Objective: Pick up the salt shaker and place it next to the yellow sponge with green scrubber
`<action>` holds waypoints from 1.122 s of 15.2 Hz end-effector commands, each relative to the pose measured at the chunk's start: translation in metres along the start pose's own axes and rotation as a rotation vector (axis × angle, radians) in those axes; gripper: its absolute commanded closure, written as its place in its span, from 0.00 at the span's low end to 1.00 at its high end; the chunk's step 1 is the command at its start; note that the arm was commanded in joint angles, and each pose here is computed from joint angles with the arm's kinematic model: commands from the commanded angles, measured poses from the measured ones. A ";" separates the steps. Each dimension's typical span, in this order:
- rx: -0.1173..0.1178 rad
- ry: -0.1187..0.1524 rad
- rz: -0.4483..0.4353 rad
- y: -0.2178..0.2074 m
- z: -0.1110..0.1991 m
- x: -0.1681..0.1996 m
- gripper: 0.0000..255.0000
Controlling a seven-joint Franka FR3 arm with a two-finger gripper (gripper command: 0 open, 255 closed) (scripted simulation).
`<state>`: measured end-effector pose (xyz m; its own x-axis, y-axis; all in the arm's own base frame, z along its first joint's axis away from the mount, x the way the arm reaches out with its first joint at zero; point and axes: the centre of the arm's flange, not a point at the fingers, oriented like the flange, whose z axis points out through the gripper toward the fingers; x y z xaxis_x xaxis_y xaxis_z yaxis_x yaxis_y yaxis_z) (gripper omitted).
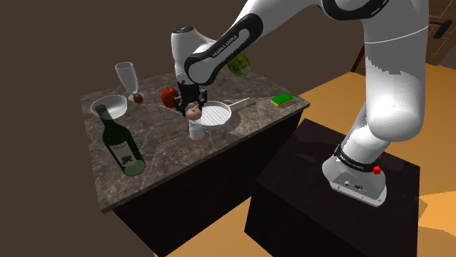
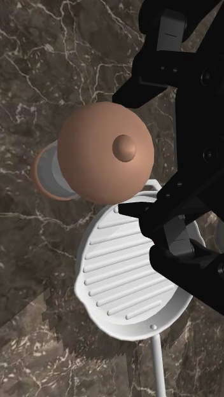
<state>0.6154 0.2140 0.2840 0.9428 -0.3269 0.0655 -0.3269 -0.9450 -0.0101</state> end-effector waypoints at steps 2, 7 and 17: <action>0.000 -0.001 0.000 0.000 0.000 0.000 1.00; 0.000 -0.001 0.000 0.000 -0.015 0.001 1.00; 0.000 -0.001 0.000 -0.001 -0.068 0.004 1.00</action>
<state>0.6157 0.2143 0.3466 0.9430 -0.3265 0.0646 -0.3266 -0.9451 -0.0096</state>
